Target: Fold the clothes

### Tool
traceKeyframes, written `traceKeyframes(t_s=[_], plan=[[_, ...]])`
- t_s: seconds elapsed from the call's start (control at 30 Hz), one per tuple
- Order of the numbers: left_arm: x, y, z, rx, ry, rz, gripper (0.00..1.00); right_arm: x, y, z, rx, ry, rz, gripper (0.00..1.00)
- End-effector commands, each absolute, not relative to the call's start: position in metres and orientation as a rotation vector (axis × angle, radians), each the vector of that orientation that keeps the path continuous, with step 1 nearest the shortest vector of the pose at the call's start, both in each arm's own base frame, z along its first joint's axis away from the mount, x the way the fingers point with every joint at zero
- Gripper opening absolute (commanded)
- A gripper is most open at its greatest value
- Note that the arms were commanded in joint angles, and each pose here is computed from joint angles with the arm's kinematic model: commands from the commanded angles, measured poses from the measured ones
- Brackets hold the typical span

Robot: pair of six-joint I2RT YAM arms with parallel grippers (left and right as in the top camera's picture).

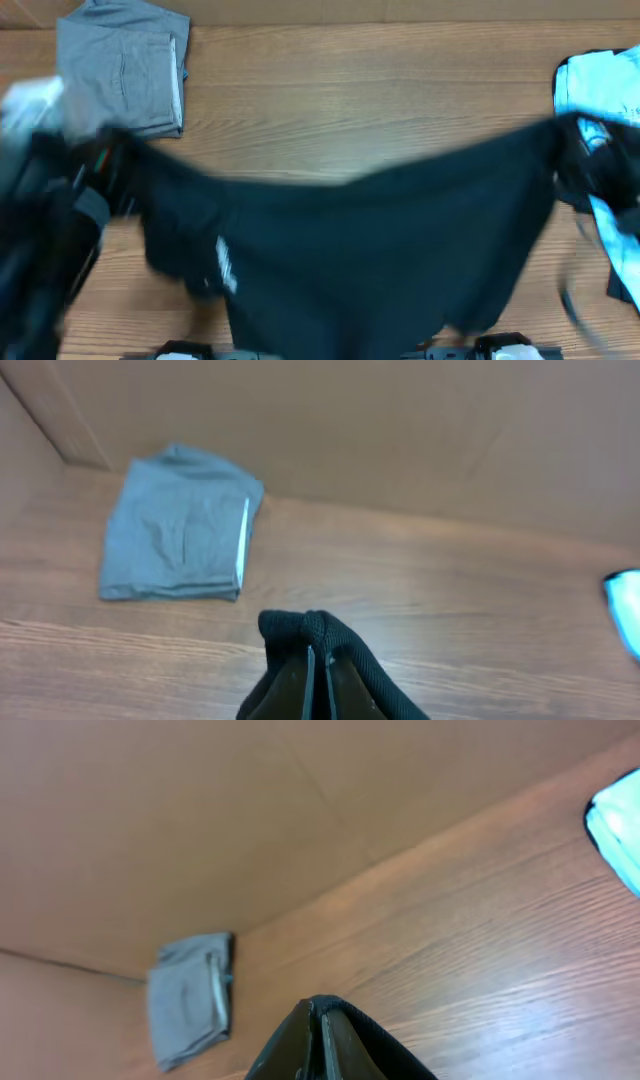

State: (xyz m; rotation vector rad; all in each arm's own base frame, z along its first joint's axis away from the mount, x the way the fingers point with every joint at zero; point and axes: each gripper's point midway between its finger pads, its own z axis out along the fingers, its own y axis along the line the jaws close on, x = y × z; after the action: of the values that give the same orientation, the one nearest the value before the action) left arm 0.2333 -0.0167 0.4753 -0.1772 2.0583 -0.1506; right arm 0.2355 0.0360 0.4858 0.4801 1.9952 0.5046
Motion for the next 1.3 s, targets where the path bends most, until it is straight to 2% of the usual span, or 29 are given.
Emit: traceKeyframes(t_s=[0.0,0.13,0.23,0.33,0.47,0.6,0.7,0.8,1.0,1.03,1.07,1.13,1.27], plan=[[0.324,-0.022,0.441,-0.175,2.161,-0.070,0.04,0.314,0.042,0.459,0.467,2.083,0.427,0.04],[0.399,-0.030,0.428,-0.166,2.138,-0.053,0.04,0.375,0.070,0.450,0.344,2.093,0.522,0.04],[0.415,-0.030,0.444,-0.151,2.099,-0.043,0.04,0.386,0.071,0.465,0.310,2.051,0.547,0.04],[0.399,-0.021,0.491,-0.172,1.990,-0.045,0.04,0.370,0.048,0.503,0.317,1.953,0.510,0.04],[0.352,-0.003,0.549,-0.171,1.844,-0.022,0.04,0.327,0.010,0.547,0.381,1.841,0.446,0.04],[0.324,0.002,0.546,-0.177,1.879,-0.027,0.04,0.305,0.000,0.534,0.417,1.908,0.415,0.04],[0.336,-0.009,0.506,-0.143,2.035,-0.063,0.04,0.314,0.000,0.494,0.469,2.059,0.414,0.04],[0.362,-0.017,0.443,-0.152,2.260,-0.090,0.04,0.334,-0.001,0.442,0.530,2.228,0.412,0.04],[0.404,-0.037,0.287,-0.149,2.739,-0.153,0.04,0.359,-0.002,0.320,0.647,2.527,0.398,0.04],[0.407,-0.037,0.251,-0.159,2.835,-0.142,0.04,0.360,-0.002,0.289,0.674,2.591,0.391,0.04],[0.401,-0.040,0.212,-0.169,2.955,-0.154,0.04,0.356,0.000,0.256,0.700,2.660,0.400,0.04],[0.387,-0.046,0.183,-0.176,3.062,-0.199,0.04,0.348,0.003,0.225,0.726,2.725,0.413,0.04],[0.358,-0.053,0.162,-0.173,3.178,-0.244,0.04,0.325,0.008,0.191,0.770,2.799,0.422,0.04]])
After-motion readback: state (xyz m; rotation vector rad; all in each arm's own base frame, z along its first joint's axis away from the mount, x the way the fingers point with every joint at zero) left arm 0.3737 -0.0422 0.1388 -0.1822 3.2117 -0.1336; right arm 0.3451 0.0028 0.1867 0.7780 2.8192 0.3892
